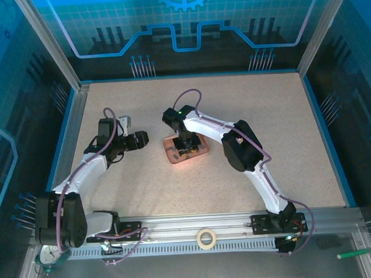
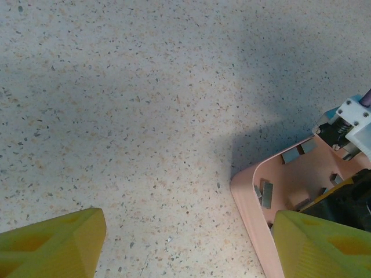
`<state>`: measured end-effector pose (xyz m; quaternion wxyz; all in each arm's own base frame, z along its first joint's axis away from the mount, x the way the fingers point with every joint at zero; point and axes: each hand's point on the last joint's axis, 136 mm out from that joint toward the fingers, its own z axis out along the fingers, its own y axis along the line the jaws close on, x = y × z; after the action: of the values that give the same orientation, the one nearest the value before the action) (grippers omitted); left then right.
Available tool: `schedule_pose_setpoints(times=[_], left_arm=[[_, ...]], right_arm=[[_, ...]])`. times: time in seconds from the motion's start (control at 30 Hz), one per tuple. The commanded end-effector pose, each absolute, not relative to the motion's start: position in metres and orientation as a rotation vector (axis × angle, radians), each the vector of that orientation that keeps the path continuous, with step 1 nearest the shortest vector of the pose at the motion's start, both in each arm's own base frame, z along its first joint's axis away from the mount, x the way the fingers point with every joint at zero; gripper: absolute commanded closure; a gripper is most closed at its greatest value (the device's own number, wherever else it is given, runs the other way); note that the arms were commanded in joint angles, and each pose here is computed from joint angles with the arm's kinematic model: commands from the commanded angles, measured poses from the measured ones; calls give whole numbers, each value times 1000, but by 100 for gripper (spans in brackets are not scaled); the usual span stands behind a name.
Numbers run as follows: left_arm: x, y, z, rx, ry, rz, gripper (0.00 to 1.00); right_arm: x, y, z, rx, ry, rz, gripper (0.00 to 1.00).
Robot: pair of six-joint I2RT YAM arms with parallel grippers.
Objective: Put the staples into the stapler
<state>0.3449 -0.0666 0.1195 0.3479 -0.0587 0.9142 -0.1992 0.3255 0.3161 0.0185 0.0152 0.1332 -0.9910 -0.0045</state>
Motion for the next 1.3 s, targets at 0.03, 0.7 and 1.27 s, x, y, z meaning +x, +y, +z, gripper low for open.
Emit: schedule_pose_setpoints(times=[0.03, 0.7, 1.27], left_arm=[[351, -62, 127, -160, 2364, -501, 23], [367, -69, 146, -49, 2282, -512, 23], [408, -130, 180, 426, 2008, -559, 23]], right_arm=[[320, 315, 4, 395, -3074, 40, 69], [320, 257, 120, 57, -3274, -28, 73], [196, 138, 77, -1056, -2913, -165, 73]])
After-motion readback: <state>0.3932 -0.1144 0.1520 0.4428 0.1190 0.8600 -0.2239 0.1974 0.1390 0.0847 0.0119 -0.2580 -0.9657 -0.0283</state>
